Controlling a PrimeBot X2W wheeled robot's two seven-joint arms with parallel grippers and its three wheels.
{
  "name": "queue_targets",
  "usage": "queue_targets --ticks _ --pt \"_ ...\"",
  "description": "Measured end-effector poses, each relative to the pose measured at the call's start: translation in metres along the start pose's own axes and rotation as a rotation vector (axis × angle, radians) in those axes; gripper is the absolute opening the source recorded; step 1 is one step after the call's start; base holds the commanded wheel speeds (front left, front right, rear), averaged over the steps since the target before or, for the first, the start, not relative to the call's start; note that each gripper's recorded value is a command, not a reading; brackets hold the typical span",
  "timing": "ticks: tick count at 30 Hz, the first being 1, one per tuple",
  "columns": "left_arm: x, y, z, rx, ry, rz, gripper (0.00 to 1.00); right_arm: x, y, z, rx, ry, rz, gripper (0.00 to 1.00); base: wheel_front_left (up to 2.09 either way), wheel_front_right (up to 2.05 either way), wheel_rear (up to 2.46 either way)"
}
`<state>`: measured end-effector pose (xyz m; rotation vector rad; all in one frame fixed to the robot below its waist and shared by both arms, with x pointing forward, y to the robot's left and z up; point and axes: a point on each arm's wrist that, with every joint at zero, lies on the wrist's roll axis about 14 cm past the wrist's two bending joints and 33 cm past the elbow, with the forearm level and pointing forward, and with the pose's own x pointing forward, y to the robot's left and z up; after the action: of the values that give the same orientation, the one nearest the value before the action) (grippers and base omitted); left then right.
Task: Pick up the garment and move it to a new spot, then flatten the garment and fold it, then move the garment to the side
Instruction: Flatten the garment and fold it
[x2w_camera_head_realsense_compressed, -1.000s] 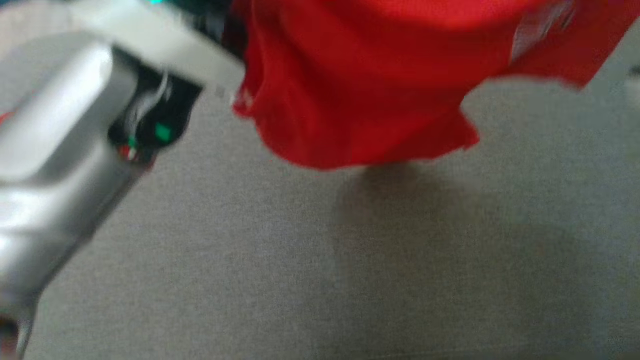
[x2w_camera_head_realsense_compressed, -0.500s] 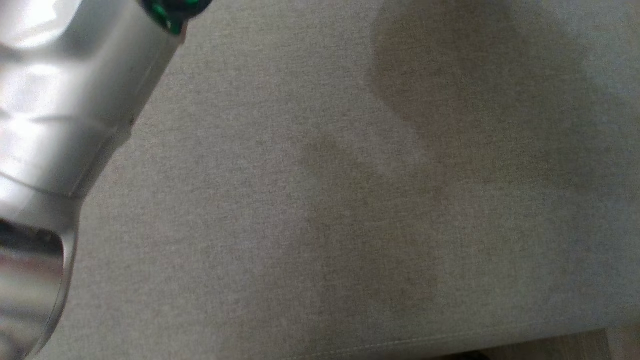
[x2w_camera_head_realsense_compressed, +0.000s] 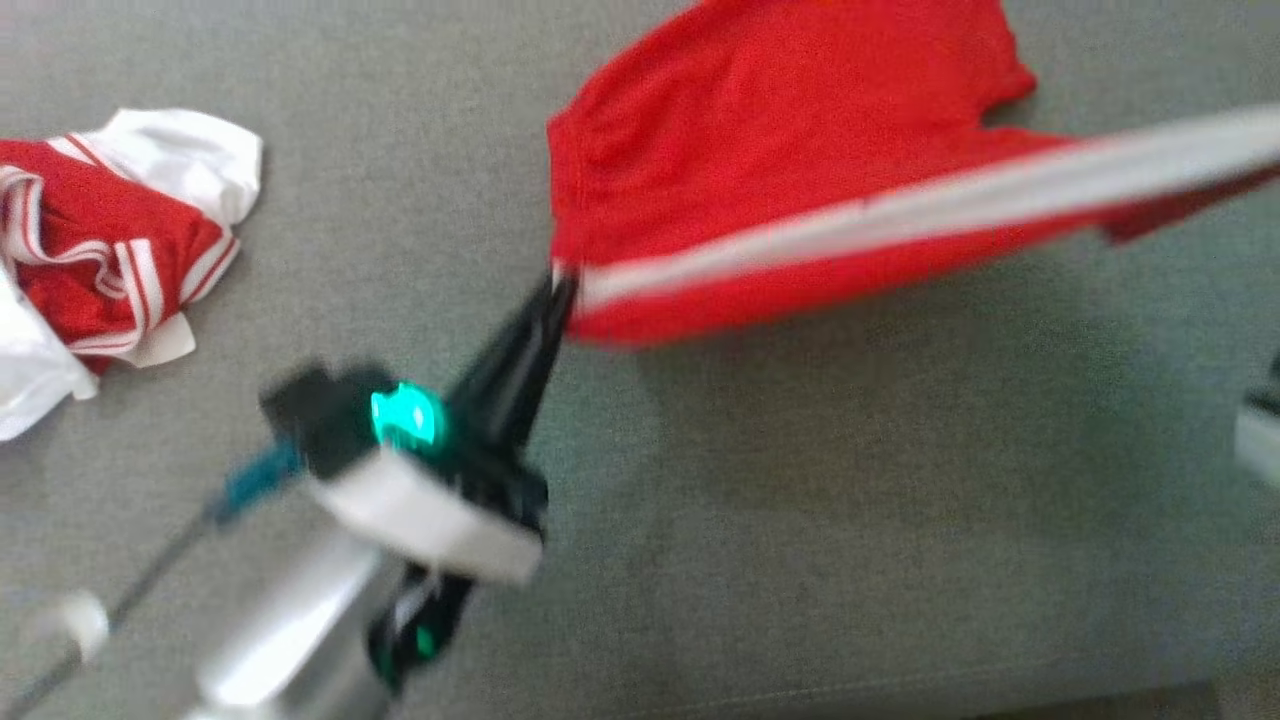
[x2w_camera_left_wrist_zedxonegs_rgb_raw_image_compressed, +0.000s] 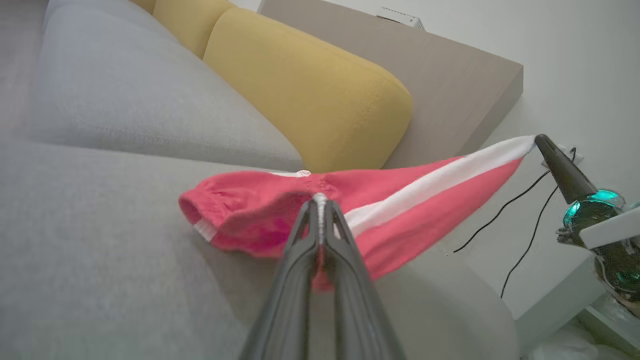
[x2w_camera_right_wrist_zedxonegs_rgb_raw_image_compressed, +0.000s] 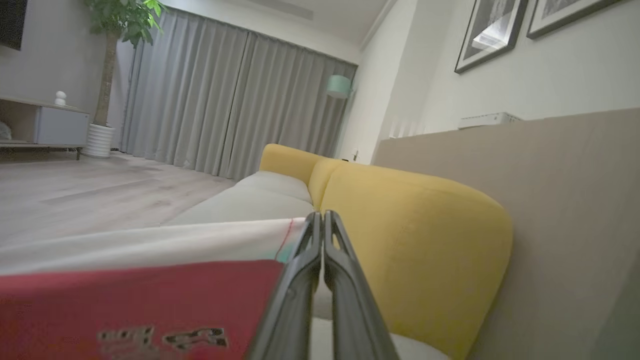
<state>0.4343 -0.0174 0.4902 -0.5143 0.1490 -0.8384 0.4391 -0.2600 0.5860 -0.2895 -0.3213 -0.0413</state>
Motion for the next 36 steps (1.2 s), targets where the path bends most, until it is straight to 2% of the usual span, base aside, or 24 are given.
queue_targets --ticks 4,7,11,15,18,25,36 --pt "-0.034 -0.024 -0.015 -0.060 -0.005 0.028 0.00 -0.043 0.000 0.001 0.054 0.057 -0.045 0.00 0.00 0.00 0.00" --pt "-0.049 -0.040 -0.019 -0.075 -0.009 0.028 0.00 -0.062 0.002 -0.001 0.053 0.094 -0.035 0.00 0.00 0.00 0.00" --pt "-0.047 -0.045 -0.005 -0.098 -0.063 0.034 0.00 -0.056 0.016 -0.007 0.088 0.098 0.008 0.00 0.00 0.00 0.00" --pt "-0.027 -0.045 0.006 -0.123 -0.083 0.030 0.00 -0.043 0.035 -0.039 0.120 0.171 0.089 0.00 0.00 0.00 0.00" --pt "-0.008 -0.029 0.005 -0.150 -0.064 0.061 0.00 -0.021 0.039 -0.064 0.118 0.214 0.121 0.00 0.00 0.00 0.00" --pt "0.018 0.039 0.004 -0.215 -0.069 0.248 0.00 0.047 0.064 -0.103 0.090 0.260 0.219 0.00 0.00 0.00 0.00" --pt "0.042 0.095 -0.005 -0.321 -0.062 0.341 0.00 0.100 0.106 -0.155 0.068 0.340 0.314 0.00 0.00 0.00 0.00"
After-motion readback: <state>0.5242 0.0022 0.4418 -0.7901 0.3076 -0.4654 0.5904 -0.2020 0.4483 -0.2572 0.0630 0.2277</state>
